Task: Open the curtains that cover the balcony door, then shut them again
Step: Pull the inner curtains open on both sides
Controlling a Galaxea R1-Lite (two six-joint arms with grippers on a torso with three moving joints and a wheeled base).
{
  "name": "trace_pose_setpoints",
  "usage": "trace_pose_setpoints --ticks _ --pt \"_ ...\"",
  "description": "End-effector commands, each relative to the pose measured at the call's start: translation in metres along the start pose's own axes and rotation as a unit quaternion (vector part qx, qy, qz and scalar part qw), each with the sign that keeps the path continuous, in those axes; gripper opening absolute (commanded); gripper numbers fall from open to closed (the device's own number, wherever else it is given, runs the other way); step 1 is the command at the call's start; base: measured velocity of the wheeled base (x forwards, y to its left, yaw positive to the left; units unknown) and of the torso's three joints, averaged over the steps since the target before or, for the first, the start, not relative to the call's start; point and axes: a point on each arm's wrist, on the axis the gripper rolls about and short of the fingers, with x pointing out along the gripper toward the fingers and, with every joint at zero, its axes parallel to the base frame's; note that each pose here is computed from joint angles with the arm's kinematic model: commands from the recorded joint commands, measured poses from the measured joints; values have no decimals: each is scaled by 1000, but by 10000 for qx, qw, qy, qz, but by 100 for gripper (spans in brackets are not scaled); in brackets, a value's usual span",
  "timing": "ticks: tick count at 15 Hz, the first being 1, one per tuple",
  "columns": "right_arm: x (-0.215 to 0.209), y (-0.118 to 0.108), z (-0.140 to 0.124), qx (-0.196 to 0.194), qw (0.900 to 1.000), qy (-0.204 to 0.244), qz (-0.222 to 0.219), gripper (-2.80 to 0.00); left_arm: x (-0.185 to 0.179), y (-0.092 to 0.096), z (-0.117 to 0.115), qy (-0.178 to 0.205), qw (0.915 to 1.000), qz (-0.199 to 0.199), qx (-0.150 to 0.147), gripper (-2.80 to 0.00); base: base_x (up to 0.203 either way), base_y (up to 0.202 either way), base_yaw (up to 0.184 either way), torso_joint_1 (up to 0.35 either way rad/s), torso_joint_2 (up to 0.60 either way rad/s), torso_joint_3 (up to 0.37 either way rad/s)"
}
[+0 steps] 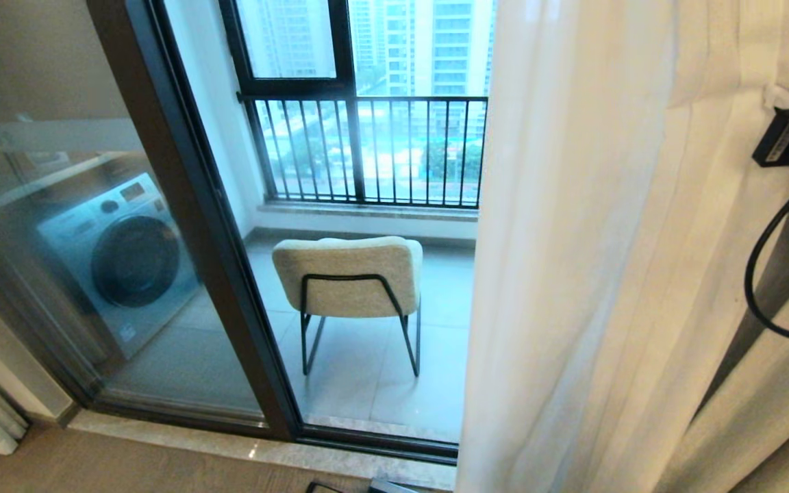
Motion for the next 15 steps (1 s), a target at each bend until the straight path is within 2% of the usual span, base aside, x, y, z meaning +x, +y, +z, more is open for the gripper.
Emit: trace_pose_setpoints --ticks 1,6,10,15 --pt "3 0 5 8 9999 -117 10 -280 0 0 0 -6 10000 1 2 -280 0 0 0 0 0 0" --pt "18 3 17 63 9988 -440 185 -280 0 0 0 -6 10000 1 2 -280 0 0 0 0 0 0" --pt "40 17 37 285 9946 -888 449 -280 0 0 0 -6 10000 1 2 -280 0 0 0 0 0 0" --pt "73 19 61 435 9850 -1539 647 -280 0 0 0 -6 10000 1 2 -280 0 0 0 0 0 0"
